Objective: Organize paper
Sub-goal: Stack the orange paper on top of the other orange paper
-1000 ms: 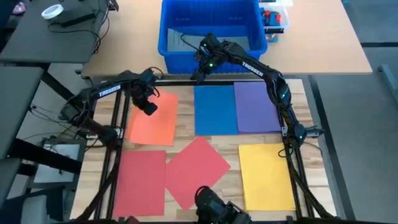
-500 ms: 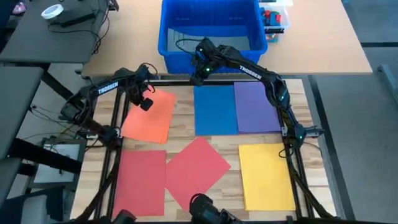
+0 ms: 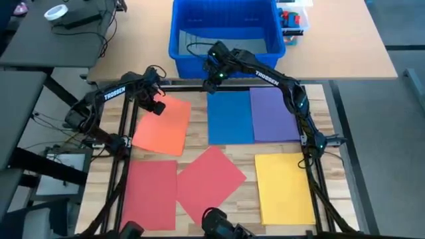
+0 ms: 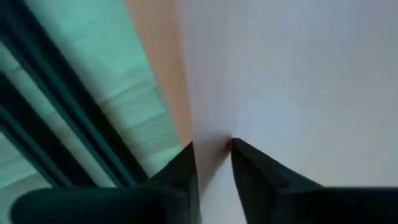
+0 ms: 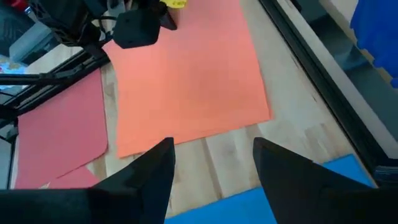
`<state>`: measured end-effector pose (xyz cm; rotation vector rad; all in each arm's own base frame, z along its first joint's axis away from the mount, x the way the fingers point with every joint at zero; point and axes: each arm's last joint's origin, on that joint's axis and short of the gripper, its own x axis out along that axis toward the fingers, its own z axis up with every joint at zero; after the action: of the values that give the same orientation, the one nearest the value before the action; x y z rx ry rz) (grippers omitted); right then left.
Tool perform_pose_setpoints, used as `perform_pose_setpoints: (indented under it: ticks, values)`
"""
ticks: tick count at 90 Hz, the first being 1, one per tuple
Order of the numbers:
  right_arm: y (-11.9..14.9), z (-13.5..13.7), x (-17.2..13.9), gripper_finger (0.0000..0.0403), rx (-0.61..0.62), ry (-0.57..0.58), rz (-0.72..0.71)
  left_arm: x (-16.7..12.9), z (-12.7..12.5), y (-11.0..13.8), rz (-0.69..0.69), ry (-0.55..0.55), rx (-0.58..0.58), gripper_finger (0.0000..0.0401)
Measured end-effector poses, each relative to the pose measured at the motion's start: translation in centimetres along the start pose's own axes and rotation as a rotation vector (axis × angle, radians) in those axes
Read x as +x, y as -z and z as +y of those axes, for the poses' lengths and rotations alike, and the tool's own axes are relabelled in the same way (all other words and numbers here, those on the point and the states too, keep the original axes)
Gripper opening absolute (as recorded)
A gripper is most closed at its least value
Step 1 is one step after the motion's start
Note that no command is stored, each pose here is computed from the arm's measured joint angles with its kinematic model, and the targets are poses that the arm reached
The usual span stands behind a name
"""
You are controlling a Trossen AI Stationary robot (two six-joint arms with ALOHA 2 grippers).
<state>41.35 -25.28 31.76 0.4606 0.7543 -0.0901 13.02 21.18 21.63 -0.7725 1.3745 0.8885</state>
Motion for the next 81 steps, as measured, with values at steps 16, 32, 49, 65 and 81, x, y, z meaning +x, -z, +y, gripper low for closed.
perform_pose_setpoints:
  ticks: [16, 32, 49, 65, 81]
  values:
    - [0.4, 0.5, 0.4, 0.0205, -0.024, -0.007, 0.033, 0.0, 0.2, 0.3, 0.028, -0.046, 0.054, 0.0088]
    - [2.3, 1.3, 3.3, 0.0205, -0.068, -0.036, 0.120, -0.2, 0.1, 0.6, 0.065, -0.047, 0.099, 0.0086]
    - [5.0, 2.3, 7.2, 0.0201, -0.071, -0.034, 0.193, -1.6, -0.3, 1.0, 0.024, -0.001, 0.150, 0.0086]
    - [8.1, 4.0, 11.3, 0.0174, -0.149, -0.013, 0.201, -3.5, -1.2, 2.1, -0.061, 0.053, 0.213, 0.0086]
    - [10.8, 6.0, 14.6, 0.0099, -0.225, 0.096, 0.158, -5.4, -1.5, 3.5, -0.153, 0.055, 0.264, 0.0085]
